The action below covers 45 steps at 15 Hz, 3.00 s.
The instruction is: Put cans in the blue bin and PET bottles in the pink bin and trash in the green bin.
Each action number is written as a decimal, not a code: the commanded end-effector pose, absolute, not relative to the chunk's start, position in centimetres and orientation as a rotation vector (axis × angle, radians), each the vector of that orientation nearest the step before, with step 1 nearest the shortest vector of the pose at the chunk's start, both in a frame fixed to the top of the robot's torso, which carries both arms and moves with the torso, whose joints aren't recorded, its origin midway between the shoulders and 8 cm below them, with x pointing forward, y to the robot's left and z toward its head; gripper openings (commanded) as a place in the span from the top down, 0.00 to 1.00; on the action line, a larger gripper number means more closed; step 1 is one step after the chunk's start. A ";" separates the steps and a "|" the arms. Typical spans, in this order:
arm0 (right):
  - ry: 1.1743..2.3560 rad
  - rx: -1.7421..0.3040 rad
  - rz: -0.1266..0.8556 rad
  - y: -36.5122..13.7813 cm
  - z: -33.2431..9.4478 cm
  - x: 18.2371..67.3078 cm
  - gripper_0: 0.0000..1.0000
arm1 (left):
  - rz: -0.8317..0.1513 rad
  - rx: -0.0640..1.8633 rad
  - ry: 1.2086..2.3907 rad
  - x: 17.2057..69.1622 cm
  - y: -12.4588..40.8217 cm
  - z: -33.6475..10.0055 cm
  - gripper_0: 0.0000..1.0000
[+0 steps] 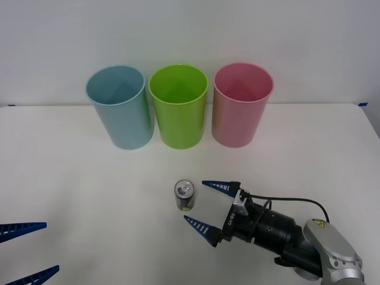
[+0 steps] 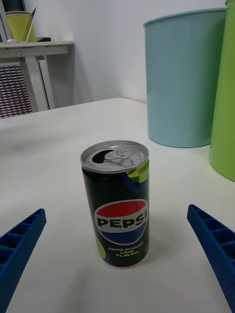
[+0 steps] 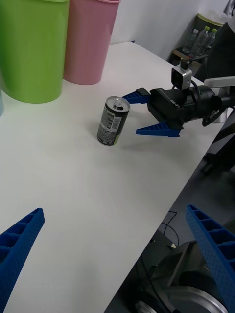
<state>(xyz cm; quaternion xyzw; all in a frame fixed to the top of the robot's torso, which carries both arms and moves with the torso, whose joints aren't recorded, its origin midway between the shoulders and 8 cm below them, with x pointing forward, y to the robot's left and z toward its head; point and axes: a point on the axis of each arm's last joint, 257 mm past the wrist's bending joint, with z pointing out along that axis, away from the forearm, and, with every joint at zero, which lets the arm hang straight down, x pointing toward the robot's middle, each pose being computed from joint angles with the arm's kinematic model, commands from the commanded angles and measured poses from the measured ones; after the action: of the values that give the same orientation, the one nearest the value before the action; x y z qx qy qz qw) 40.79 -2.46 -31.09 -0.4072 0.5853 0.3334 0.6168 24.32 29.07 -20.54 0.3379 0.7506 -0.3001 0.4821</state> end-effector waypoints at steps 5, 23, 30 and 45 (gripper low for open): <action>1.359 -0.923 0.753 -1.5 -31.3 41.3 0.00 | -0.732 0.824 1.829 24.3 29.1 -20.5 0.00; 1.365 -0.896 0.751 1.3 -31.1 41.7 0.00 | -0.732 0.824 1.829 24.3 29.1 -20.5 0.00; 1.371 -0.891 0.728 1.6 -30.9 42.5 0.00 | -0.732 0.824 1.829 24.3 29.1 -20.5 0.00; 1.354 -0.915 0.675 2.3 -30.9 43.0 1.00 | -0.732 0.824 1.829 24.3 29.1 -20.5 0.00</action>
<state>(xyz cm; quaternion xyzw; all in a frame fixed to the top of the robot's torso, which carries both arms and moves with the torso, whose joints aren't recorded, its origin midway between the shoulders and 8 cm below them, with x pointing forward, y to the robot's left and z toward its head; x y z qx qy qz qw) 43.04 2.31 -30.85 -0.3991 0.5929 0.2968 0.6333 24.32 29.07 -20.54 0.3379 0.7505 -0.3001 0.4821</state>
